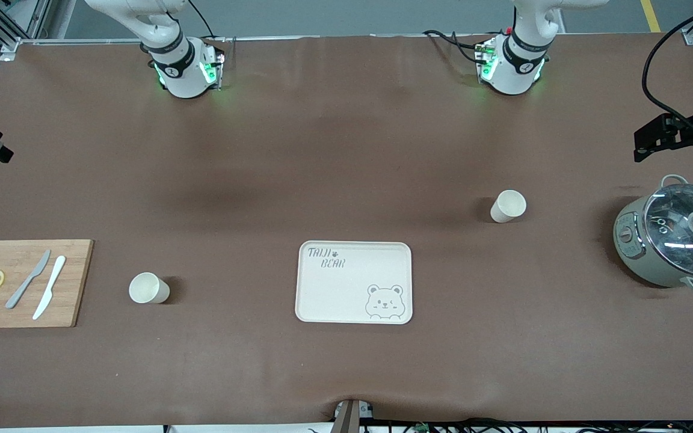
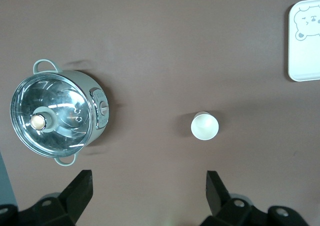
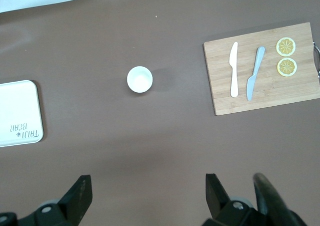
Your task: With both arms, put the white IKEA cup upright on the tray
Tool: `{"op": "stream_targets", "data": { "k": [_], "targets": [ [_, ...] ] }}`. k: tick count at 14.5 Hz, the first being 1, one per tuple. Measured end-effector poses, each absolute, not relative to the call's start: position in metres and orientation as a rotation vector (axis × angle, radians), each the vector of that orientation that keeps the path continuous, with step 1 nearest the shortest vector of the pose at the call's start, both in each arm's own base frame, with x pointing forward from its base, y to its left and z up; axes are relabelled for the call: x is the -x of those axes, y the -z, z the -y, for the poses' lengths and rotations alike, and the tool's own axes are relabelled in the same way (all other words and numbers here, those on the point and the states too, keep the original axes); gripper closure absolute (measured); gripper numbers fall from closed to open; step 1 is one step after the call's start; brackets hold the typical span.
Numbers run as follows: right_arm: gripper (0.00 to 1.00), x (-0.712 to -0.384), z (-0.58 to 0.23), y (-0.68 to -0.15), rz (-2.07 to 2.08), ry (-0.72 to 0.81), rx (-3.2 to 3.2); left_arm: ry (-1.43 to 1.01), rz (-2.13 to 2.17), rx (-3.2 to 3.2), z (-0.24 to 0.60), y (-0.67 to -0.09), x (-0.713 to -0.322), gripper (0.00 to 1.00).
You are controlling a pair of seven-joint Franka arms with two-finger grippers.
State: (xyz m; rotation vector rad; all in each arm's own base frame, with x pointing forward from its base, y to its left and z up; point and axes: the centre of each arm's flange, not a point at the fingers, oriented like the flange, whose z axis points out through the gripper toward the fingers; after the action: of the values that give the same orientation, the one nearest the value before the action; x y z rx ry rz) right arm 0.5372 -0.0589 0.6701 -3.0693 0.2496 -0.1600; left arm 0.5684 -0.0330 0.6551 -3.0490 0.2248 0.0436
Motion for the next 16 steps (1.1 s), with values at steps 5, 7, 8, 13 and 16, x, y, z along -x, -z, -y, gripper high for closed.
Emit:
{"op": "stream_targets", "data": {
  "k": [5, 7, 8, 13, 16],
  "targets": [
    [0.0, -0.5374, 0.0591, -0.6704, -0.25, 0.164, 3.069, -0.053, -0.216, 3.043, 0.0293, -0.6525, -0.5687, 0.0],
    [0.0, -0.5376, 0.0593, -0.6706, -0.251, 0.167, 3.069, -0.053, -0.215, 3.042, 0.0291, -0.6523, -0.5688, 0.0],
    [0.0, -0.5376, 0.0593, -0.6706, -0.251, 0.167, 3.069, -0.054, -0.215, 3.041, 0.0289, -0.6521, -0.5688, 0.0],
    [0.0, -0.538, 0.0595, -0.6701, -0.251, 0.167, 3.069, -0.057, -0.212, 3.041, 0.0278, -0.651, -0.5691, 0.0],
    [0.0, -0.5385, 0.0594, -0.6698, -0.251, 0.168, 3.069, -0.06, -0.212, 3.041, 0.0278, -0.6501, -0.5694, 0.0]
  ]
}}
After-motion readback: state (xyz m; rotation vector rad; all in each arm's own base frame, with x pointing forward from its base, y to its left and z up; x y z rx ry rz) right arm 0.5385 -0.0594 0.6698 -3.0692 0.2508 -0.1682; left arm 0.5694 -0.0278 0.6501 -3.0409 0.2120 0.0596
